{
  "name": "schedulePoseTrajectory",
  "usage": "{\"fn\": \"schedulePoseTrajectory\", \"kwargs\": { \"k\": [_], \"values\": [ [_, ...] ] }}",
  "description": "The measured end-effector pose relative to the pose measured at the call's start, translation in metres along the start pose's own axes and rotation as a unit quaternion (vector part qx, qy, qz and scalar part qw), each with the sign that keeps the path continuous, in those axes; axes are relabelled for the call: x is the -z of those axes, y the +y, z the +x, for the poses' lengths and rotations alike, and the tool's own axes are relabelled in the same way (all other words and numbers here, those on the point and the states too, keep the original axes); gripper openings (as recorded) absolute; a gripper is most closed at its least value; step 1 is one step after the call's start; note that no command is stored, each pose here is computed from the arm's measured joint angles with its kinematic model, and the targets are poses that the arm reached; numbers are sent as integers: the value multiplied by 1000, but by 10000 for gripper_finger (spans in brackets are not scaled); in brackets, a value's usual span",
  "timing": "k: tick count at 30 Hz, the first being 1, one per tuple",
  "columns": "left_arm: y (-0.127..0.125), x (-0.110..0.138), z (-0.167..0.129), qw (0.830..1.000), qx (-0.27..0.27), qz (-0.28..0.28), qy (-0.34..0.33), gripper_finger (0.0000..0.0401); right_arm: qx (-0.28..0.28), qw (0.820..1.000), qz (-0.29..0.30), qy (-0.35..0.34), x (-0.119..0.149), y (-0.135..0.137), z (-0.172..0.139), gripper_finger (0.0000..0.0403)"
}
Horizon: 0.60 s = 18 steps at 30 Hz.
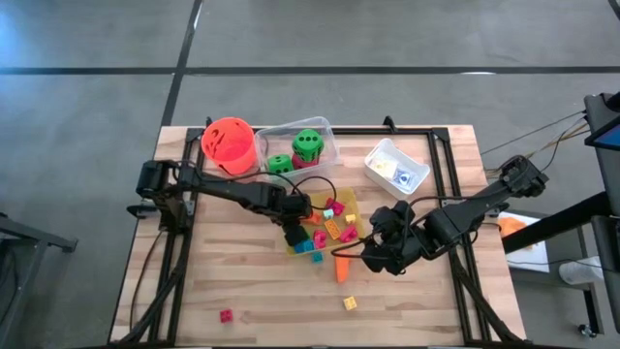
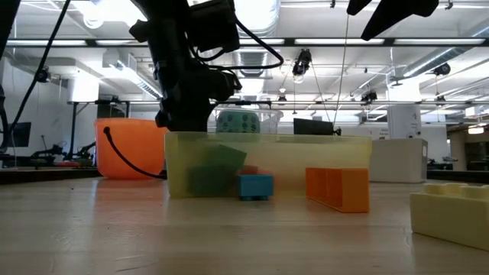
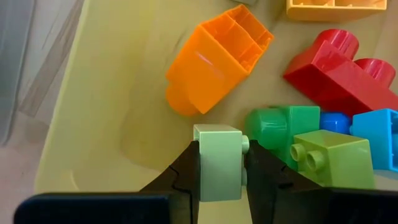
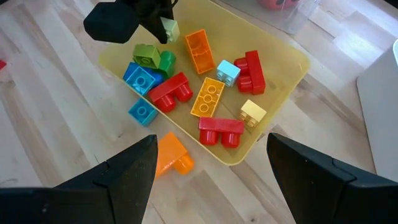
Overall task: Pick & Place Toys
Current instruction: Put the light green game piece into the yellow bin, then put the red game piece into the yellow bin
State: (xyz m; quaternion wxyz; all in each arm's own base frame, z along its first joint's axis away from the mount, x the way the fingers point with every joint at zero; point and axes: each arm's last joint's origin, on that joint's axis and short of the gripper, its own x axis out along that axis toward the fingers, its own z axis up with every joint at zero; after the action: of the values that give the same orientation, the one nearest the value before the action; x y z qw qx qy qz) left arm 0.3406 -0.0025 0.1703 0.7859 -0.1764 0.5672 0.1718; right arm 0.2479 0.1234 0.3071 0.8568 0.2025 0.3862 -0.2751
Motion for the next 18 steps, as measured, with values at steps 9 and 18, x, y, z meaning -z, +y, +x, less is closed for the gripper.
{"fn": "schedulePoseTrajectory", "kwargs": {
  "k": [9,18],
  "values": [
    [0,1,0,1000,3,-8,6,153,-1,1000,0,1,0,0,0,297],
    [-1,2,-1,1000,21,-9,20,259,-1,1000,0,1,0,0,0,297]
  ]
}}
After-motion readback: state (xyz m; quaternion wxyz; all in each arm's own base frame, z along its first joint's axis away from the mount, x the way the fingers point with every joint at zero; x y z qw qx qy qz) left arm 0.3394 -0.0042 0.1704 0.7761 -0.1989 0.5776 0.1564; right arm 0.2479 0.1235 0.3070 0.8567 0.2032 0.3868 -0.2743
